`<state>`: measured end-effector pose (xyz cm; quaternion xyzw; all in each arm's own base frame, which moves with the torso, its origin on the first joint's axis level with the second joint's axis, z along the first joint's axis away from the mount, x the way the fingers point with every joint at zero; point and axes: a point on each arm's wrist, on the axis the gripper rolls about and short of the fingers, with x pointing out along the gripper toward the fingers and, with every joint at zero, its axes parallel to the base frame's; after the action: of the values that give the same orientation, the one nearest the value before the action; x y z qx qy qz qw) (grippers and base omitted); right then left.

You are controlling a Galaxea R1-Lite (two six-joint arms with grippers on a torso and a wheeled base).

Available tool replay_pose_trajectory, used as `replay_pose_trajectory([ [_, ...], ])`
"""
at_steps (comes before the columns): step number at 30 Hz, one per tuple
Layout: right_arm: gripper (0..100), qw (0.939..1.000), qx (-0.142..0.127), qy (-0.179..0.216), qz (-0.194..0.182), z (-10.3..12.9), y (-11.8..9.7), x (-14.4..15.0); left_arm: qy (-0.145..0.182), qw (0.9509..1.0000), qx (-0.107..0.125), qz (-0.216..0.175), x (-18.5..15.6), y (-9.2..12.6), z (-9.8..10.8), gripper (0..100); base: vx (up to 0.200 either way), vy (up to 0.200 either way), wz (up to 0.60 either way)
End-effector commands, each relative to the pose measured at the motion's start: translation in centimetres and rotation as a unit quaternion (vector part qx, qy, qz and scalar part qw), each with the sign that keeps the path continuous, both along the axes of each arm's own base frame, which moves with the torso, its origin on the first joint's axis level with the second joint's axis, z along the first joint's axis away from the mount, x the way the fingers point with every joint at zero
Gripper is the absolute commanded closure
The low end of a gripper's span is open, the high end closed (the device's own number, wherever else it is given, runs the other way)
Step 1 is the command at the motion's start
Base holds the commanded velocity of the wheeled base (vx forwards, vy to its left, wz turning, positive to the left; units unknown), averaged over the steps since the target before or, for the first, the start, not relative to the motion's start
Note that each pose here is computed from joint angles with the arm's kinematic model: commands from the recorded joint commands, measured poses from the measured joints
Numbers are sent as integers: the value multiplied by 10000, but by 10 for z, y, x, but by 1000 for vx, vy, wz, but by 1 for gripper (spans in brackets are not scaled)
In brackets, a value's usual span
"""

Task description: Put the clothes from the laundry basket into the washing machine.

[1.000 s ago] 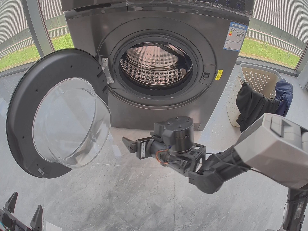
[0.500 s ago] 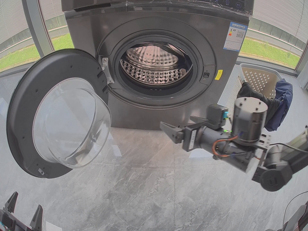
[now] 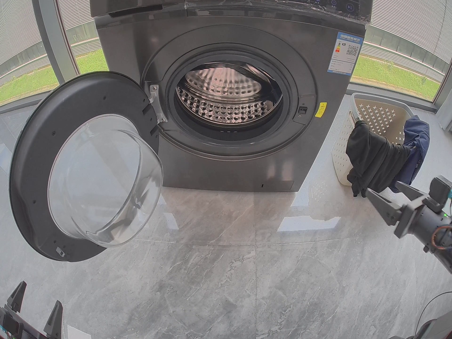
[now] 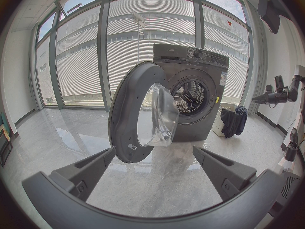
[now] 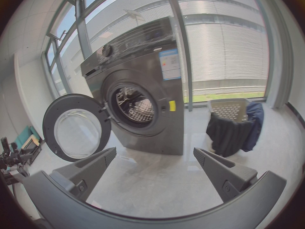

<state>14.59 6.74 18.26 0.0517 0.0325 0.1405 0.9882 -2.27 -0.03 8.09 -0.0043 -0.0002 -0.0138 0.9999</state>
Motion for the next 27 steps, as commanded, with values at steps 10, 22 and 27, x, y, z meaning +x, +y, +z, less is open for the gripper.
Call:
replay_pose_trajectory([
  [10, 0, 9910, -31, -936, -952, -36, -64, -104, 2, 10000, -3, 0, 0, 0, -5, 0, 0, 0, 0],
  [22, 0, 9941, -167, -740, -776, -55, -65, -156, 2, 10000, -3, 0, 0, 0, -5, 0, 0, 0, 0],
  [27, 0, 9942, -301, -707, -753, -71, -65, -169, 2, 10000, -3, 0, 0, 0, -5, 0, 0, 0, 0],
])
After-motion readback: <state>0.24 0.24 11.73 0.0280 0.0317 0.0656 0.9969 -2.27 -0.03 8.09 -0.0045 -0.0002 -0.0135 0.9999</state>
